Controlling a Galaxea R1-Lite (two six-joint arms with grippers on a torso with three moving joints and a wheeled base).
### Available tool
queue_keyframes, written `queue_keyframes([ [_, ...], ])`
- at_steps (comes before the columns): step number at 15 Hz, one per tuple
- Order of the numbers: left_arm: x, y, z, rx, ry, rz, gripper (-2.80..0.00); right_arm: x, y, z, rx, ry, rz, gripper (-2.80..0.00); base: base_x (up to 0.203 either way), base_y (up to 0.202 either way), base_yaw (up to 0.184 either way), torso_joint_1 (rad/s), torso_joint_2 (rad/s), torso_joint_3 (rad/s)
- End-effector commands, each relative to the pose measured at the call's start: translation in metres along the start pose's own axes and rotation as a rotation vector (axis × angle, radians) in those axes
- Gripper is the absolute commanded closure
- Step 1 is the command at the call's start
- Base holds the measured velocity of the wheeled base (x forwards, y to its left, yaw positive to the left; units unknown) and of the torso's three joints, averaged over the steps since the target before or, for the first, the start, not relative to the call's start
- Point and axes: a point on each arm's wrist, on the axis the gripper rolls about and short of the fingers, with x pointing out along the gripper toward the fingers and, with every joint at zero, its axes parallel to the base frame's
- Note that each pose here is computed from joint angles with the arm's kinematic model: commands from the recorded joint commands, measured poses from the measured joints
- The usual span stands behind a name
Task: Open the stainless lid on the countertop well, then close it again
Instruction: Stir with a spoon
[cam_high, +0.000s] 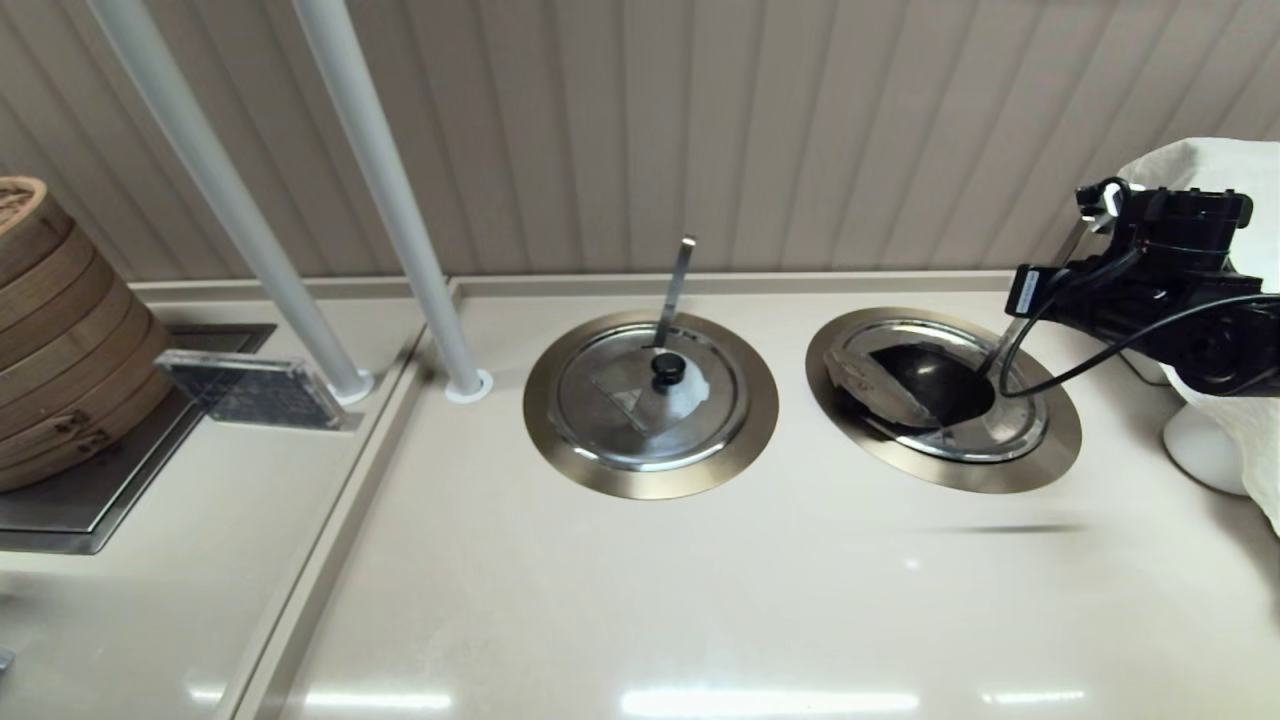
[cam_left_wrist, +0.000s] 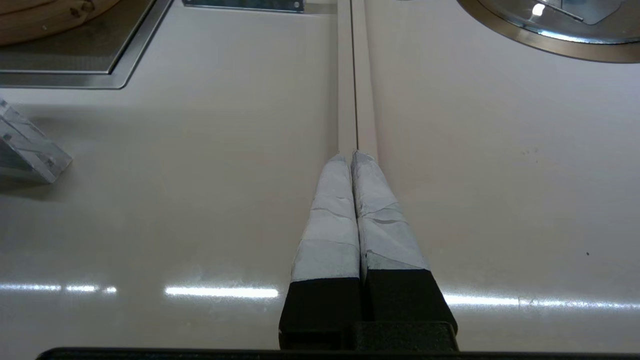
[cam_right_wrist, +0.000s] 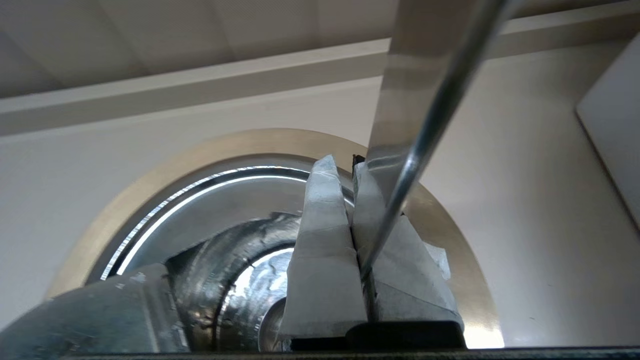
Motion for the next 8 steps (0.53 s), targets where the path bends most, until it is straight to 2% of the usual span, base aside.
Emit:
queue_keyframes([
  [1, 0.0, 0.0, 0.0, 0.0, 0.0, 0.002, 0.0, 0.002, 0.013, -0.002, 0.013, -0.02, 0.027, 0.0, 0.0, 0.0, 0.0, 0.0, 0.0, 0.0],
  [4, 0.0, 0.0, 0.0, 0.0, 0.0, 0.0, 0.0, -0.009, 0.026, 0.0, 0.016, -0.046, 0.04, 0.0, 0.0, 0.0, 0.0, 0.0, 0.0, 0.0],
  [8, 0.0, 0.0, 0.0, 0.0, 0.0, 0.002, 0.0, -0.029, 0.021, 0.009, -0.001, -0.055, 0.093, 0.0, 0.0, 0.0, 0.0, 0.0, 0.0, 0.0],
])
